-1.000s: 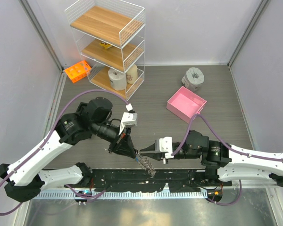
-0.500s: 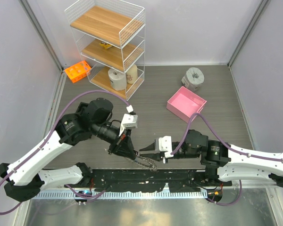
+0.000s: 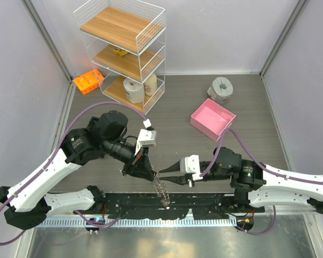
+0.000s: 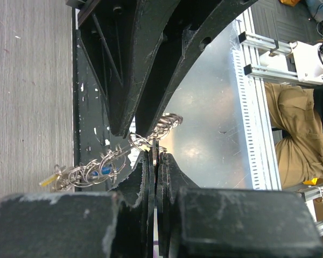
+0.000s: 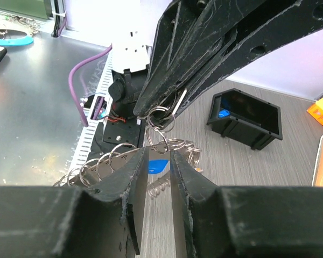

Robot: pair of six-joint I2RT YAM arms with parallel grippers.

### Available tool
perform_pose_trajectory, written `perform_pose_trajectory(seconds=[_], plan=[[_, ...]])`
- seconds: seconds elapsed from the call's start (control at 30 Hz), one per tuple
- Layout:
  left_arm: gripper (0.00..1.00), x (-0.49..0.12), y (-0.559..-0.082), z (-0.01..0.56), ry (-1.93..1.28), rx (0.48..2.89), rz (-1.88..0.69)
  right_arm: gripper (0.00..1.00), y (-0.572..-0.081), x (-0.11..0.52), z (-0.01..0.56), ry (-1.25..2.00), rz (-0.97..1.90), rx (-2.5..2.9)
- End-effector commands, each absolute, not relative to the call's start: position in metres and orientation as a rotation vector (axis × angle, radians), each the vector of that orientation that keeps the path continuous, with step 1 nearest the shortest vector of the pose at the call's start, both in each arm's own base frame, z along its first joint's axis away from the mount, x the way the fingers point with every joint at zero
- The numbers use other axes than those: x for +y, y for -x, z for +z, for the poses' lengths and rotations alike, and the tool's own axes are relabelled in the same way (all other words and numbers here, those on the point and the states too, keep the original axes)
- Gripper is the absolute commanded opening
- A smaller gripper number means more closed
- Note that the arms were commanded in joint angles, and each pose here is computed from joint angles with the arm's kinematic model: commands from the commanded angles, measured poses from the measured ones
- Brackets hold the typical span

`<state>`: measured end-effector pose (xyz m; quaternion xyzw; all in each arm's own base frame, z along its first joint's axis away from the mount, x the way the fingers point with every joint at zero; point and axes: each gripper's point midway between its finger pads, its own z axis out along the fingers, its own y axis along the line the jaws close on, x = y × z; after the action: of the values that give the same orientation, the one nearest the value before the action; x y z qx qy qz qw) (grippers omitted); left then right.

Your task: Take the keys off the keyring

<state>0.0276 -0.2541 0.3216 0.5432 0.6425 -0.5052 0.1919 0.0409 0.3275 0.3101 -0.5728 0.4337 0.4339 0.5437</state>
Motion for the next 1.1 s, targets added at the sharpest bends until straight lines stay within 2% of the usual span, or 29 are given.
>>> perform_pose_trajectory(seconds=[0.0,0.07,0.17,0.33,0.6,0.73,0.8,1.07], plan=[[0.00,-0.256,-0.026,0.341,-1.540,1.704,-1.427,0.29,-0.037,0.327,0.350,1.295,1.073,0.938],[0.00,-0.256,-0.025,0.342,-1.541,1.703,-1.429,0.29,-0.038,0.329,0.350,1.299,1.071,0.940],[0.00,-0.255,-0.025,0.341,-1.543,1.706,-1.433,0.34,-0.038,0.333,0.352,1.298,1.073,0.934],[0.00,-0.255,-0.024,0.341,-1.546,1.707,-1.433,0.33,-0.039,0.338,0.352,1.309,1.067,0.933],[0.00,-0.252,-0.022,0.344,-1.547,1.695,-1.423,0.26,-0.039,0.340,0.347,1.320,1.079,0.949],[0.00,-0.251,-0.022,0.346,-1.545,1.690,-1.417,0.17,-0.039,0.337,0.345,1.315,1.086,0.955],[0.00,-0.250,-0.021,0.346,-1.545,1.689,-1.414,0.06,-0.039,0.336,0.342,1.313,1.088,0.967],[0.00,-0.246,-0.022,0.344,-1.544,1.688,-1.380,0.05,-0.044,0.333,0.342,1.272,1.092,1.008]])
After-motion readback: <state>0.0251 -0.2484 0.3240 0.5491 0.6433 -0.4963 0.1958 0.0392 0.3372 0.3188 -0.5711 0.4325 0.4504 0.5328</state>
